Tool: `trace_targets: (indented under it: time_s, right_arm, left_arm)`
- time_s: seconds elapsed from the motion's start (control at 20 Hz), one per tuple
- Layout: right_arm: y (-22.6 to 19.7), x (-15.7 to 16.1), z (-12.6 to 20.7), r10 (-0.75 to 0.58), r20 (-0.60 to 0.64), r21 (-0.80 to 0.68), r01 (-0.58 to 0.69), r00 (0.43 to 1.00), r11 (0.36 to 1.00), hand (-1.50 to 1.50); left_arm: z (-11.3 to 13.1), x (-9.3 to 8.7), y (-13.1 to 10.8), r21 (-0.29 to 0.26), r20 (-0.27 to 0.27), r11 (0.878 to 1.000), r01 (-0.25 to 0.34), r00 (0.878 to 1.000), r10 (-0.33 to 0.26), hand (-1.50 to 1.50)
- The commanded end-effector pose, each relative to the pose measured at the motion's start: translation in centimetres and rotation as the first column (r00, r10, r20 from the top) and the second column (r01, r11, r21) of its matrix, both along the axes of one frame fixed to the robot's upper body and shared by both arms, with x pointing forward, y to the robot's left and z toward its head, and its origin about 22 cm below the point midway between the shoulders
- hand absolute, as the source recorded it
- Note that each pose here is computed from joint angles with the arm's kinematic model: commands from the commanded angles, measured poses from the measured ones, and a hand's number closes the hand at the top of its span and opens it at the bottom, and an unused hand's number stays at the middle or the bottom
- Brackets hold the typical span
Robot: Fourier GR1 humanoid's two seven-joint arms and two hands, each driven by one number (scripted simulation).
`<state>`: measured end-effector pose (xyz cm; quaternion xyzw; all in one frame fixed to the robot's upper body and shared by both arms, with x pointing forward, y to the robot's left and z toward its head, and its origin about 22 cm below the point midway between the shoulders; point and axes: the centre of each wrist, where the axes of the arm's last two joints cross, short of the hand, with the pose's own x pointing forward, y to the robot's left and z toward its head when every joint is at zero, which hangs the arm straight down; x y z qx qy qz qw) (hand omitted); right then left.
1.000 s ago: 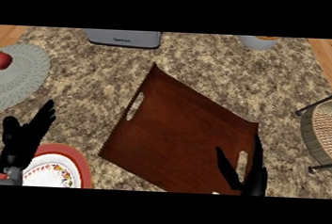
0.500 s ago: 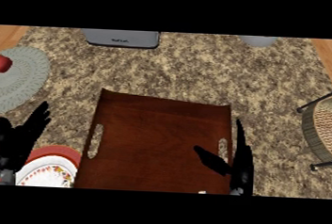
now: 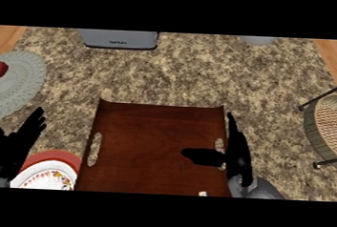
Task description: Pick the cupcake from the tray and place it in the tiered basket
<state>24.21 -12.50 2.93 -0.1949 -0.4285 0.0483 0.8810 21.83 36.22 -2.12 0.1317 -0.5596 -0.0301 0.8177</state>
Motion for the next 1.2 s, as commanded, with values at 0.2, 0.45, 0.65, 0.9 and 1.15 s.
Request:
trace_targets:
  time_s: [0.2,0.45,0.65,0.9,1.15]
  right_arm:
    - [0.3,-2.4,1.3,-0.086,-0.114,0.030,0.090,0.990,0.996,-1.50]
    - [-0.6,-2.7,1.7,-0.058,-0.110,0.057,0.064,0.992,0.996,-1.50]
    - [0.1,-3.0,0.6,-0.066,-0.062,0.064,0.070,0.996,0.996,-1.50]
    - [-1.2,-2.6,-1.5,-0.065,-0.067,0.070,0.069,0.996,0.995,-1.50]
    - [1.9,1.2,-1.6,-0.068,-0.071,0.062,0.072,0.995,0.995,-1.50]
  left_arm:
    - [0.4,0.1,0.1,0.008,0.010,1.000,-0.013,1.000,0.013,0.00]
    - [0.5,-1.4,1.1,-0.002,0.016,1.000,-0.005,1.000,0.005,0.00]
    - [-0.7,0.5,0.5,0.009,0.015,1.000,-0.002,1.000,0.001,0.00]
    - [0.3,-1.0,-0.1,0.005,0.013,1.000,0.003,1.000,-0.003,0.00]
    - [1.0,0.6,-0.9,0.000,0.004,1.000,0.015,1.000,-0.015,0.00]
